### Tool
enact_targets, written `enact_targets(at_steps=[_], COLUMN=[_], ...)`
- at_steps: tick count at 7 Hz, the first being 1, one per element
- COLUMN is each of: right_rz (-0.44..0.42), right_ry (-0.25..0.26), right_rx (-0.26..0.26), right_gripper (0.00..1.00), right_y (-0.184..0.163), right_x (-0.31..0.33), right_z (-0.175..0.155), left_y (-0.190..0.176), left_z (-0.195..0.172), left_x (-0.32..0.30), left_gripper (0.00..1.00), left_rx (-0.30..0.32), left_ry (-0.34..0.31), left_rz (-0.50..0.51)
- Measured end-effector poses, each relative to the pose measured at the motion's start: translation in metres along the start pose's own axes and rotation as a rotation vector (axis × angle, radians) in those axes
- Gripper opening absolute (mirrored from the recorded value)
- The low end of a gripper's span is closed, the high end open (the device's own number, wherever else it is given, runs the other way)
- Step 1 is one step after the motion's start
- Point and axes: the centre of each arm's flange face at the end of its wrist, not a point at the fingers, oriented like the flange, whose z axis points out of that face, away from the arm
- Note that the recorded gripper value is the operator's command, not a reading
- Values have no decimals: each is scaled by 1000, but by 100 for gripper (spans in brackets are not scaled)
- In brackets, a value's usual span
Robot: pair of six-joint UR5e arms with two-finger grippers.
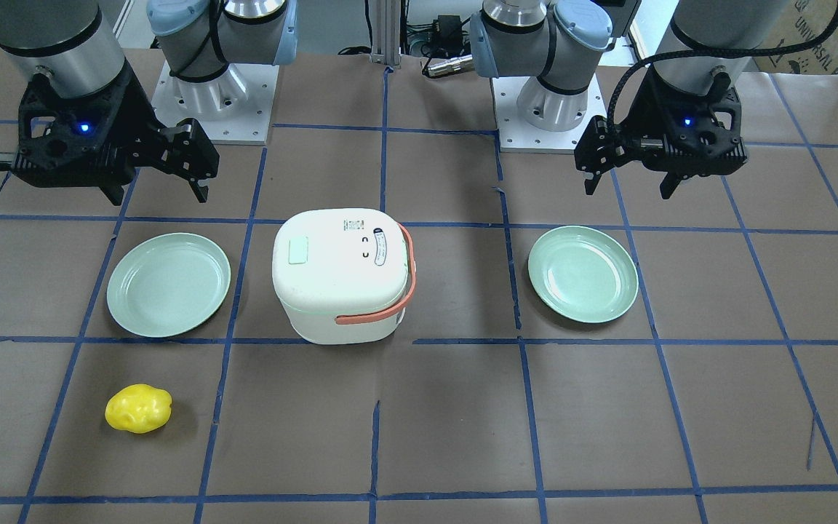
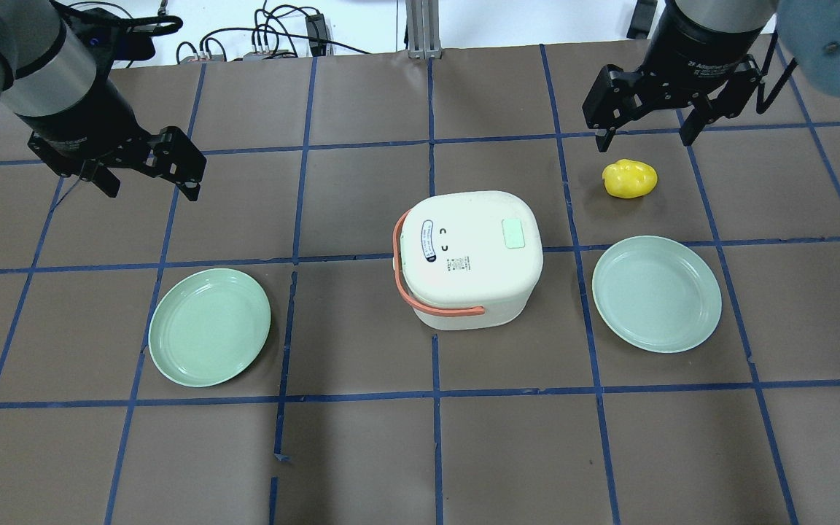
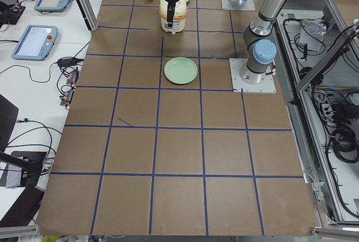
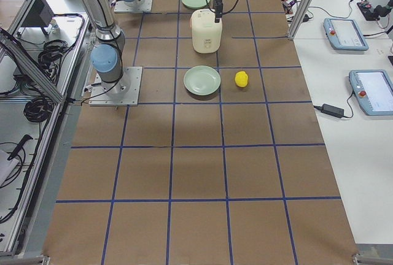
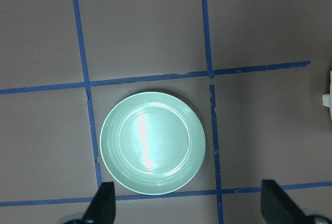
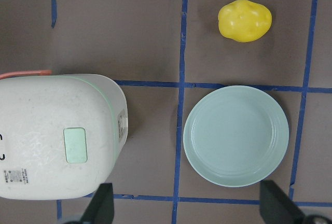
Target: Press rice cooker button
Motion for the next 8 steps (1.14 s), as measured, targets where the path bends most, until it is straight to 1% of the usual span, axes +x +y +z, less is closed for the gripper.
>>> enact_targets(at_steps=[7, 8], right_rz=[1, 1], right_ry=[1, 0], right_rx=[-3, -4], right_gripper=[100, 97], right_y=[0, 0], right_x=[0, 0], right_z=[2, 2], left_y=[0, 0], left_z=[0, 0], left_x=[0, 0], left_gripper=[100, 100], left_rx=[0, 0], left_ry=[0, 0], left_rz=[0, 0])
